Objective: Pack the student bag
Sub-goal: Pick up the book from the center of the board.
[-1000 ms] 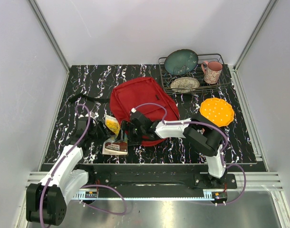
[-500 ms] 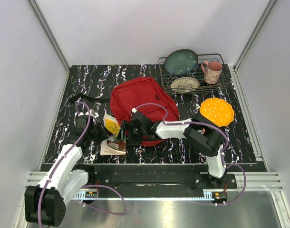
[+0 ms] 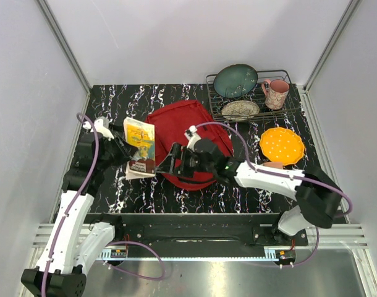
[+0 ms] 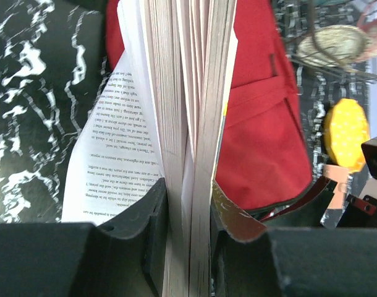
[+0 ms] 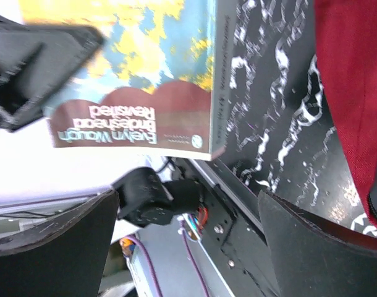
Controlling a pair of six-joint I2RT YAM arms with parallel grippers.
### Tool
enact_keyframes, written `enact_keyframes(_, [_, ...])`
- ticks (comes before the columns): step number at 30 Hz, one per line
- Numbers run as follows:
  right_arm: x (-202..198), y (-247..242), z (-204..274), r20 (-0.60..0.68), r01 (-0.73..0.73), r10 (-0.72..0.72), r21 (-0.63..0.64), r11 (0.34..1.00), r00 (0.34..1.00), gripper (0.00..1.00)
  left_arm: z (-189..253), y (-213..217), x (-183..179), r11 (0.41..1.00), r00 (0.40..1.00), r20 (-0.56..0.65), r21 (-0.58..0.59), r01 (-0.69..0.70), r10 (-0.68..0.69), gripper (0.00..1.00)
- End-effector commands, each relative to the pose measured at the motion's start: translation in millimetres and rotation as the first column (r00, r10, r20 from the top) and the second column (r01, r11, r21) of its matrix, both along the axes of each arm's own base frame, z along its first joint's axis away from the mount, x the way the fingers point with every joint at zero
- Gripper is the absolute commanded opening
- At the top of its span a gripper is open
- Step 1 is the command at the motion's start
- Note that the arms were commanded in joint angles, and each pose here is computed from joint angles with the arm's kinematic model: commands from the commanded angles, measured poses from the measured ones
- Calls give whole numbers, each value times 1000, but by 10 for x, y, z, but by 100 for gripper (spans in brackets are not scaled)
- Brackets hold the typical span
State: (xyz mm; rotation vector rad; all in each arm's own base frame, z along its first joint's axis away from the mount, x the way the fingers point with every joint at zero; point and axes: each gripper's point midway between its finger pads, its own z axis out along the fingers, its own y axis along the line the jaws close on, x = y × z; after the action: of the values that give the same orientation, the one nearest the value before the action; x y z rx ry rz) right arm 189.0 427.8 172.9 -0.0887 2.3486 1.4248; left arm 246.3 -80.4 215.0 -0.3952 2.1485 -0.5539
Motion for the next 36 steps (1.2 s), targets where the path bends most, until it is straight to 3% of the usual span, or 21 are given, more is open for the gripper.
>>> enact_keyframes(1, [112,-116,623,65,26,-41,219,975,997,100,755,-317,47,979,958,245,-98,177,-149,0])
enact_keyframes(4, [228,-268,767,58,56,-77,300,952,995,100,925,-512,-21,944,922,310,-156,291,-233,0])
enact_keyframes(11, [407,-375,767,53,94,-117,320,943,992,100,1144,-834,-119,834,828,437,-256,489,-352,0])
enact_keyframes(25, [465,-309,868,70,58,-96,413,909,993,98,941,-1085,-234,698,758,419,-323,639,-500,0])
enact_keyframes(30, [452,-323,880,89,52,-98,420,906,991,73,903,-1096,-224,695,757,418,-326,641,-503,0])
enact_keyframes(31, [467,-341,872,94,61,-109,415,908,990,61,893,-1094,-214,698,760,416,-327,637,-500,0])
enact_keyframes(32, [471,-349,866,96,65,-114,413,908,989,56,881,-1090,-209,701,763,413,-327,634,-497,0])
enact_keyframes(34, [474,-378,851,99,77,-126,401,913,987,42,860,-1074,-182,714,772,410,-323,622,-487,11])
enact_keyframes(36, [472,-410,857,101,87,-138,395,914,985,31,811,-1046,-151,739,784,391,-299,604,-483,32])
